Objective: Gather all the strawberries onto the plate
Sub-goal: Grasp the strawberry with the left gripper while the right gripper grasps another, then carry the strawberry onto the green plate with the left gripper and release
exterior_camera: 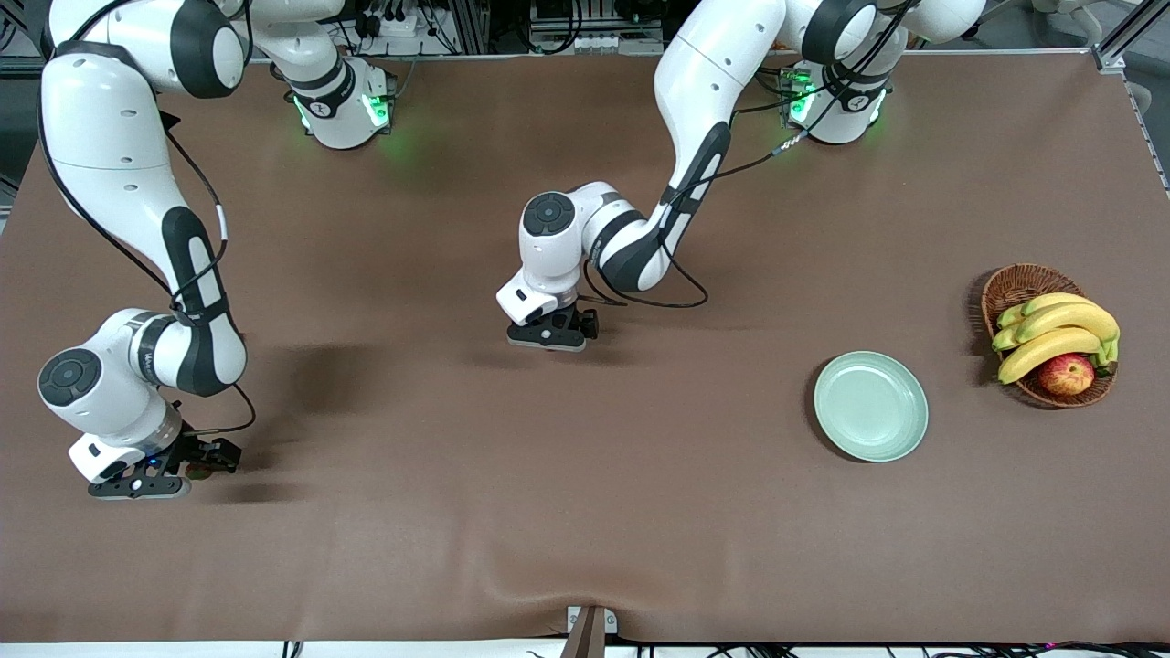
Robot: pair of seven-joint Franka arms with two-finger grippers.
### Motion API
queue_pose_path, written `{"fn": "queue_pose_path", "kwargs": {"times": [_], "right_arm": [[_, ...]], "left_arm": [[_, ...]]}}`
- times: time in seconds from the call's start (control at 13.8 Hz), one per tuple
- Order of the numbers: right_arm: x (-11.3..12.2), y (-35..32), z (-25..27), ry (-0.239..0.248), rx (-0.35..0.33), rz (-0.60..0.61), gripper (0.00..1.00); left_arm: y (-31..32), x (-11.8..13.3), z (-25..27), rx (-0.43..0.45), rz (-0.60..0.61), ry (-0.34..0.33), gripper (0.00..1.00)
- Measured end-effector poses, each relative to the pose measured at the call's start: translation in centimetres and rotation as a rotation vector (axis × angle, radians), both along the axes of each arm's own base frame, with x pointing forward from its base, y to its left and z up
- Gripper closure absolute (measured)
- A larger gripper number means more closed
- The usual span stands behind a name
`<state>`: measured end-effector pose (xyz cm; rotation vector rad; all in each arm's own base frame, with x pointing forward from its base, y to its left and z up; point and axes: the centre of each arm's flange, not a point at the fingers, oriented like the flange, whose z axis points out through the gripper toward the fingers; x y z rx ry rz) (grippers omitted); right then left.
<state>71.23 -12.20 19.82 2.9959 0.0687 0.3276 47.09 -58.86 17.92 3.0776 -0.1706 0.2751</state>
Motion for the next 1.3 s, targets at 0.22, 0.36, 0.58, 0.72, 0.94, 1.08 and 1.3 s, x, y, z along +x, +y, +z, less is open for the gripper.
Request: {"fn": "queue_pose_path", "kwargs": {"times": [0.22, 0.36, 0.58, 0.72, 0.94, 1.08, 1.3], "right_arm": [[0.1, -1.7, -0.2, -0.007, -0.005, 0.014, 0.00], [0.2, -2.8, -0.6, -0.021, -0.001, 0.026, 0.00], [0.1, -3.3, -1.5, -0.016, 0.006, 0.029, 0.00], [0.1, -3.2, -1.8, -0.014, 0.009, 0.031, 0.00], [0.1, -3.1, -1.9, -0.013, 0.010, 0.033, 0.00], [0.1, -3.1, -1.9, -0.011, 0.006, 0.047, 0.06], [0.1, -3.0, -2.0, -0.008, 0.001, 0.071, 0.31]], "left_arm": [[-0.1, -0.2, -0.4, -0.009, 0.071, 0.007, 0.43], [-0.2, -0.3, -0.5, -0.015, 0.098, 0.008, 0.63], [-0.5, -0.1, 0.2, -0.031, 0.119, 0.001, 0.67], [-0.5, 0.4, 1.6, -0.042, 0.158, -0.002, 0.67], [2.3, 4.3, 7.5, -0.070, 0.304, 0.020, 0.67], [6.0, 7.9, 12.1, -0.093, 0.389, 0.045, 0.67], [10.6, 10.8, 16.4, -0.091, 0.473, 0.077, 0.67]]}}
